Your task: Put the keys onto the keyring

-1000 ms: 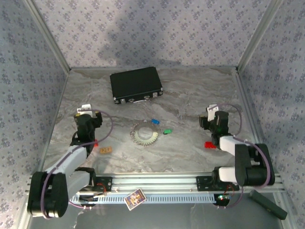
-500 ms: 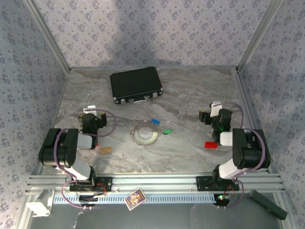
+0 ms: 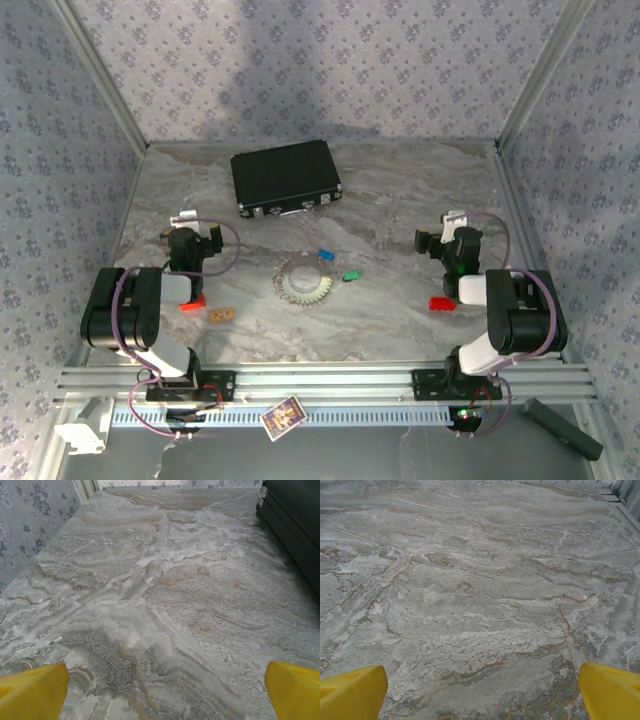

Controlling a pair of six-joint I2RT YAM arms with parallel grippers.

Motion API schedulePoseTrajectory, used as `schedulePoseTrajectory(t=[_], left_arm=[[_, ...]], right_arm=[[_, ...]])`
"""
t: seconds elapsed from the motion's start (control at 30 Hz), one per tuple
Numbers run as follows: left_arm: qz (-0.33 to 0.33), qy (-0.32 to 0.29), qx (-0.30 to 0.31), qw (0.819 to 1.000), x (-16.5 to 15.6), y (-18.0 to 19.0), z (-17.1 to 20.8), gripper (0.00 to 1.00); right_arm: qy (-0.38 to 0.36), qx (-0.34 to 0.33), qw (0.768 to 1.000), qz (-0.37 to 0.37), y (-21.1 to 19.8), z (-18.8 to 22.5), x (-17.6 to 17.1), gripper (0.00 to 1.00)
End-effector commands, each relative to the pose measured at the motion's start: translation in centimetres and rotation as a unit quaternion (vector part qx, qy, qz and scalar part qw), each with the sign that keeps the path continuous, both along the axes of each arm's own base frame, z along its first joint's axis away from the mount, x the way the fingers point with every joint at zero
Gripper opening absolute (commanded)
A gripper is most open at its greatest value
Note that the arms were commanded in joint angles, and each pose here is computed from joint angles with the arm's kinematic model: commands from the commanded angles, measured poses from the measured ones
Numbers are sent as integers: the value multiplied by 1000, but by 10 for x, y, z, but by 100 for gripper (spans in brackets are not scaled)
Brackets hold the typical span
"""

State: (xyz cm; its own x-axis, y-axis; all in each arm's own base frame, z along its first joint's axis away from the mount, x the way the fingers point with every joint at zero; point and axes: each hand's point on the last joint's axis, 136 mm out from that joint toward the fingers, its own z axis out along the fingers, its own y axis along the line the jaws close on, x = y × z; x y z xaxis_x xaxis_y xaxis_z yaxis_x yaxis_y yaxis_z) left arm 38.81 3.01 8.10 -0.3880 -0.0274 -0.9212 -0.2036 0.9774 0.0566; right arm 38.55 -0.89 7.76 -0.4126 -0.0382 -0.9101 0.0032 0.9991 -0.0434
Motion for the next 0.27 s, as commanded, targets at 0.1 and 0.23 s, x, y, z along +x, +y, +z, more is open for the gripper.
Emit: schedulePoseTrajectory(t=[0.1,0.23], left_arm=[[-16,-13,-10,1000,7,-4,10,100],[-47,-5,-27,999,10,-10,7,100]], right_arm=[[-8,0,1000,-13,-5,6,6,99],[-5,3,1000,-11,-5,5,6,99]])
